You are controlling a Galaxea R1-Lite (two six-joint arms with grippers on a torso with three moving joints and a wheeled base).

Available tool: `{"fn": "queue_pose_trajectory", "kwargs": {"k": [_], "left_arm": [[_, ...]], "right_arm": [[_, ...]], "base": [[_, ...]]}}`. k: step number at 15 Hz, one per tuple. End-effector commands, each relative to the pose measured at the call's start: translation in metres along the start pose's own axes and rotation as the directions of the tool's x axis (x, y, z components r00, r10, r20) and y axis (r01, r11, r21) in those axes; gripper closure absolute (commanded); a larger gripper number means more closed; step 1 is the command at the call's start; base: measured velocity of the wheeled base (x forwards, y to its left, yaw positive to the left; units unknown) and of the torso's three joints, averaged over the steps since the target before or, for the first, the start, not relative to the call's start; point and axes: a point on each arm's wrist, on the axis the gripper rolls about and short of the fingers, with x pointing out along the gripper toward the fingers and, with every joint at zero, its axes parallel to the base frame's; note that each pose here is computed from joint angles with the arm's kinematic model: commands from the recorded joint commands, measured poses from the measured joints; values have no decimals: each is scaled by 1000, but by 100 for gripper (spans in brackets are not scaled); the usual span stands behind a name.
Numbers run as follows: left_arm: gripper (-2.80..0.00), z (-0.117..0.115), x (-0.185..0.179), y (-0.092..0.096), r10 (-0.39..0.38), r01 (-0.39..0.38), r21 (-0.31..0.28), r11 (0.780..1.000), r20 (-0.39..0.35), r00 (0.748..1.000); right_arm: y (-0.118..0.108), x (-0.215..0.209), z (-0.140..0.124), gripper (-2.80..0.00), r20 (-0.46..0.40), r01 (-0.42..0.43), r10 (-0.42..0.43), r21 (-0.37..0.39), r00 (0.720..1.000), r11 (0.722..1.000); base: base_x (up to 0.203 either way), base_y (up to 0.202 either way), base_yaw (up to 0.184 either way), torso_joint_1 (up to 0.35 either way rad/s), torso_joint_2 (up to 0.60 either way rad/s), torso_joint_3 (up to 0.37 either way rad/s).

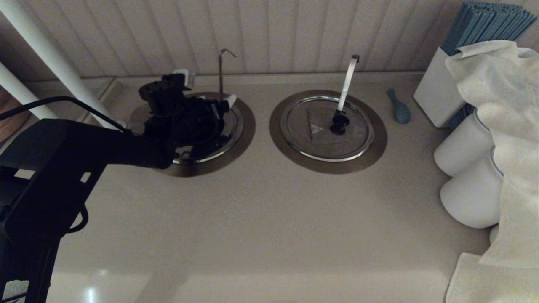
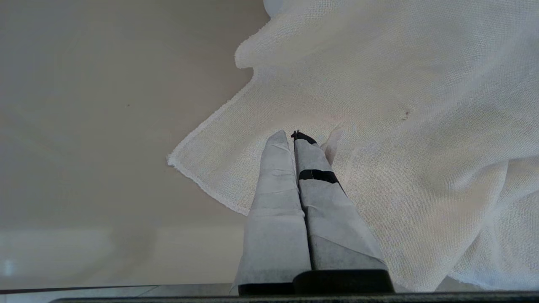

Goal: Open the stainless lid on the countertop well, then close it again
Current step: Stir with a spoon

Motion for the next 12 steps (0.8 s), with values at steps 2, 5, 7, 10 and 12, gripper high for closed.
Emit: {"fn": "queue_pose_trajectory", "kwargs": {"k": [2,5,7,10,12], "left_arm": [[-280,-1,1,-1,-2,2,-1,1000,3,1000],[0,0,0,-1,6,-6,-1,1000,9,1000],[0,1,0,-1,6,-6,-1,1000,11,1000],[0,1,2,-4,0,0,-1,1000,10,1000],[0,1,2,-3,2,-2,0,1000,12,1000]], "right_arm": [[0,0,0,0,1,-1,1,0,1000,1000],[0,0,0,0,0,-2,2,0,1000,1000],[0,0,0,0,-1,0,0,1,1000,1000],[0,0,0,0,1,0,0,0,1000,1000],[0,0,0,0,-1,-1,1,0,1000,1000]], "base": [[0,0,0,0,0,0],[0,0,0,0,0,0],[0,0,0,0,0,0],[0,0,0,0,0,0],[0,0,0,0,0,0]]}}
